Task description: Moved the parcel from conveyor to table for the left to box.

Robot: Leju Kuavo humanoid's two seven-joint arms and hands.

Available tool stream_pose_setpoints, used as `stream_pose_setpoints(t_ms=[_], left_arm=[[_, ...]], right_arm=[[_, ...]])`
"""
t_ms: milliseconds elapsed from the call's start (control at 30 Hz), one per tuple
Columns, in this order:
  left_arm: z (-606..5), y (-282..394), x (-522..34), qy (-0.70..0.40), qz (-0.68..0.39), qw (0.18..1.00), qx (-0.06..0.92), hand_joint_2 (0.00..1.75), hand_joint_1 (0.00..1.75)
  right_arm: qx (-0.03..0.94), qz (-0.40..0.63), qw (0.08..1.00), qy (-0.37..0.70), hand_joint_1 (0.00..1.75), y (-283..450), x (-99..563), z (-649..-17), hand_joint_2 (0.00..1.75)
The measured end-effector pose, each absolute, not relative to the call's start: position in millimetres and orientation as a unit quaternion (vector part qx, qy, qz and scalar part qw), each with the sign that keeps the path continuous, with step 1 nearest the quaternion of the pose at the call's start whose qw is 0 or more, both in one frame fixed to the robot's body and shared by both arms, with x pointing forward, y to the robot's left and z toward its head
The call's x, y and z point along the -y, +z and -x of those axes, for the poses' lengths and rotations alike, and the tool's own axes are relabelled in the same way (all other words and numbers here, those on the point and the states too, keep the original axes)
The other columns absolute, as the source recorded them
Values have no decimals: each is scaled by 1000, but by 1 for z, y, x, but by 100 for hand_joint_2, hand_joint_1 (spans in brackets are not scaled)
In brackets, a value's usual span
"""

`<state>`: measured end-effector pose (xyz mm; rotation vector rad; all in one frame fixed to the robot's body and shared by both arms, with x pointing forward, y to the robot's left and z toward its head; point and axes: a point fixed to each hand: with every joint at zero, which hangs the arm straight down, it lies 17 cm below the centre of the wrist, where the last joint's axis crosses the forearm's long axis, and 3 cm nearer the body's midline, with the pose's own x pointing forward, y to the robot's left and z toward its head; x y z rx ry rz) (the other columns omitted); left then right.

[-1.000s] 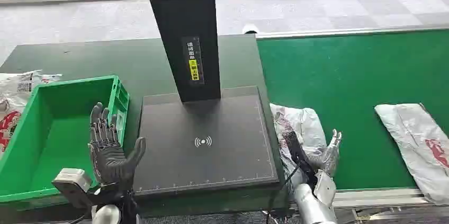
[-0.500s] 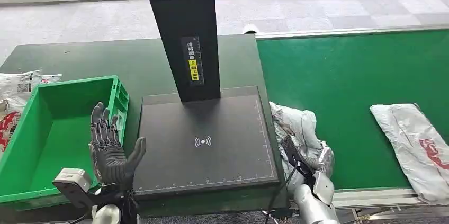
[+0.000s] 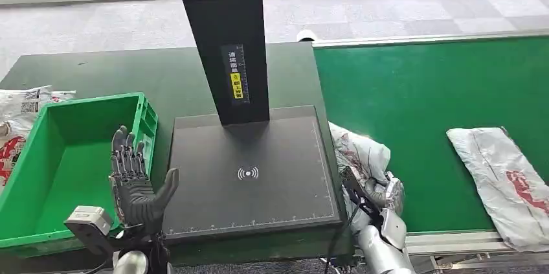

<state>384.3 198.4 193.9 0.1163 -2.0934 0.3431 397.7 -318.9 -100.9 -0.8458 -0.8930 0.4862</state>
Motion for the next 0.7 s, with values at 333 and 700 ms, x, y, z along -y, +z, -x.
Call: stream_pose_setpoints(t_ms=[333,700], left_arm=[[-384,194,-199,141,-48,487,860,175,0],[-384,194,-199,141,-48,487,860,175,0]], right_arm=[[417,392,789,226,175,-102,318,-396,175],[420,392,786,228,175,-102,316,-395,175]])
